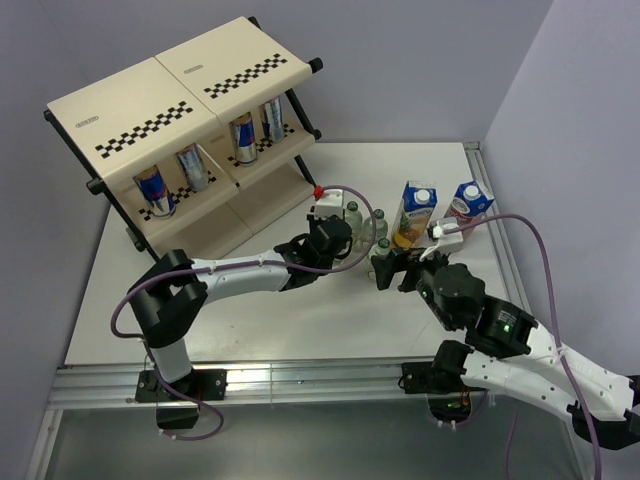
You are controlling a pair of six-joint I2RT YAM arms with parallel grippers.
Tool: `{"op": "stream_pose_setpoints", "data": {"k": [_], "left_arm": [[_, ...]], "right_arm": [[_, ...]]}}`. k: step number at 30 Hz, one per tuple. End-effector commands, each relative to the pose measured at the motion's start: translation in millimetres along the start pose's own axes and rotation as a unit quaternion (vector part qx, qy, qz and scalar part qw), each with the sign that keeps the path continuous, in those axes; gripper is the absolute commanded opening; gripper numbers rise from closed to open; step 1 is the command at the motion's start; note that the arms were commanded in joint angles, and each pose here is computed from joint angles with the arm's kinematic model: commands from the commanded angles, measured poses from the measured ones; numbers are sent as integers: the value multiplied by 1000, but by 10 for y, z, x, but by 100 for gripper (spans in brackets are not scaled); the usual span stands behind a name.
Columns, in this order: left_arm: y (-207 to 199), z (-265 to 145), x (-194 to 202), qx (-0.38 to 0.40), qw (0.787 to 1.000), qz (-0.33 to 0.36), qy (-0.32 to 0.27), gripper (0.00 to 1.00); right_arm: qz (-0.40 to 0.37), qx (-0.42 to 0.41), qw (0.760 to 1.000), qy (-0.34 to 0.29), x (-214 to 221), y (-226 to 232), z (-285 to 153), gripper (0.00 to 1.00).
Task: Place and organize the beverage onto the shelf
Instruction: Pick up the drink from the center of the board.
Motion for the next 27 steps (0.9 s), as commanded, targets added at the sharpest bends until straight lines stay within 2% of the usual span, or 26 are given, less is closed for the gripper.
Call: {"op": "stream_pose_setpoints", "data": {"k": [1, 7, 11, 14, 16, 19, 21, 23, 27], "left_arm": [[119, -160, -234, -18, 999, -27, -13, 0], [419, -543, -699, -54, 996, -59, -28, 0], [663, -884, -940, -52, 996, -65, -27, 0], [819, -1146, -1101, -33, 997, -71, -21, 0], [881, -1331, -1254, 5, 997, -77, -27, 0], [956, -1562, -1382, 56, 996, -69, -21, 0], [993, -1692, -1463, 83, 994, -64, -13, 0], [1042, -1809, -1535, 102, 993, -61, -15, 0], [1098, -1978, -1643, 135, 990, -43, -14, 0]], "right_arm": [[11, 4, 1000, -19, -4, 30, 80, 100], [7, -11, 1000, -22, 76, 82, 179, 100], [2, -70, 997, -21, 132, 230, 265, 100], [-25, -162, 987, -9, 217, 427, 328, 100], [-52, -240, 969, -1, 267, 602, 365, 100], [-80, -298, 951, 12, 298, 792, 445, 100], [-80, -312, 947, -7, 180, 925, 508, 100], [-94, -302, 948, 16, 221, 1014, 659, 99], [-104, -355, 929, 30, 107, 1331, 794, 97]]}}
Point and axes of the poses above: each gripper's point midway between its finger pads, its own z axis out along the fingers, its own y axis along the line the jaws close on, x = y × z, the point moved 8 cm from there along -z, back along the fingers, and after that the axes turned 8 degrees about z, right-handed, at the moved point
